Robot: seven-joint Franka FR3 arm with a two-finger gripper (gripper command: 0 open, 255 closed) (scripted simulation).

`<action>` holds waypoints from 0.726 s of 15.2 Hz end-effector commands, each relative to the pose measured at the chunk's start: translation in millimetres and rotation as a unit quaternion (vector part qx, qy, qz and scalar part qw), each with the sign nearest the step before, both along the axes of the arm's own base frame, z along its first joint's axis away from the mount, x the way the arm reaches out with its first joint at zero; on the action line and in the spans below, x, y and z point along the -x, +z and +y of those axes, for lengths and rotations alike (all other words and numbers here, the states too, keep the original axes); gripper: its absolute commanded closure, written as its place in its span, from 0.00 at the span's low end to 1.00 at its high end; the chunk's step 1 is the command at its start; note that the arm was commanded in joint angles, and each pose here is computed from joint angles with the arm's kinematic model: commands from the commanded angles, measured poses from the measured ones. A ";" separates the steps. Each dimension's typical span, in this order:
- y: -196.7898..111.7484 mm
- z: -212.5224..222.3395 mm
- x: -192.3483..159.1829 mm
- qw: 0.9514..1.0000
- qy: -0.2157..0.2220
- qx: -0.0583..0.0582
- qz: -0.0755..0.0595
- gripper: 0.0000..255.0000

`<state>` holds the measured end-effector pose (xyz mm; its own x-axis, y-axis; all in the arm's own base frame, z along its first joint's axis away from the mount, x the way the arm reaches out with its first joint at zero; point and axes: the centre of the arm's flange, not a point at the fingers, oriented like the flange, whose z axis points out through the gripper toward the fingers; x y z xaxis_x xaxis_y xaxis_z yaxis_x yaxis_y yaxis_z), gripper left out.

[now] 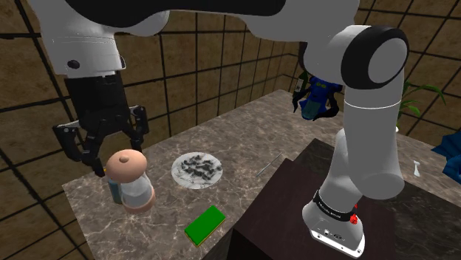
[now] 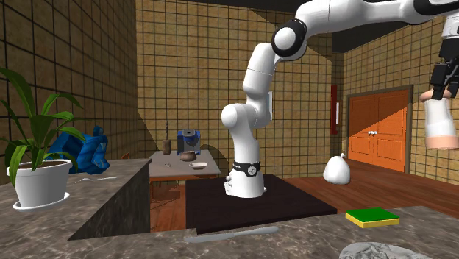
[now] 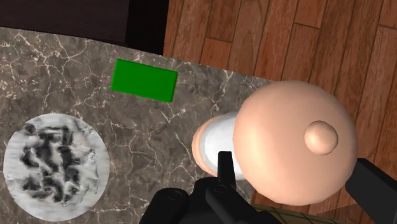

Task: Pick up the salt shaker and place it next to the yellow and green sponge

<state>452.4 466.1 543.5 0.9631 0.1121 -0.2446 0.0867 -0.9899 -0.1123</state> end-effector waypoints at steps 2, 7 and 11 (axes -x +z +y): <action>-16.2 -0.4 -0.1 1.000 0.000 0.000 0.000 1.00; -42.6 -0.4 -0.1 1.000 0.000 0.000 0.000 1.00; -63.7 -0.4 -0.1 1.000 0.000 0.000 0.000 1.00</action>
<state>451.9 466.2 484.1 0.9631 0.1120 -0.2448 0.0867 -0.9899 -0.1119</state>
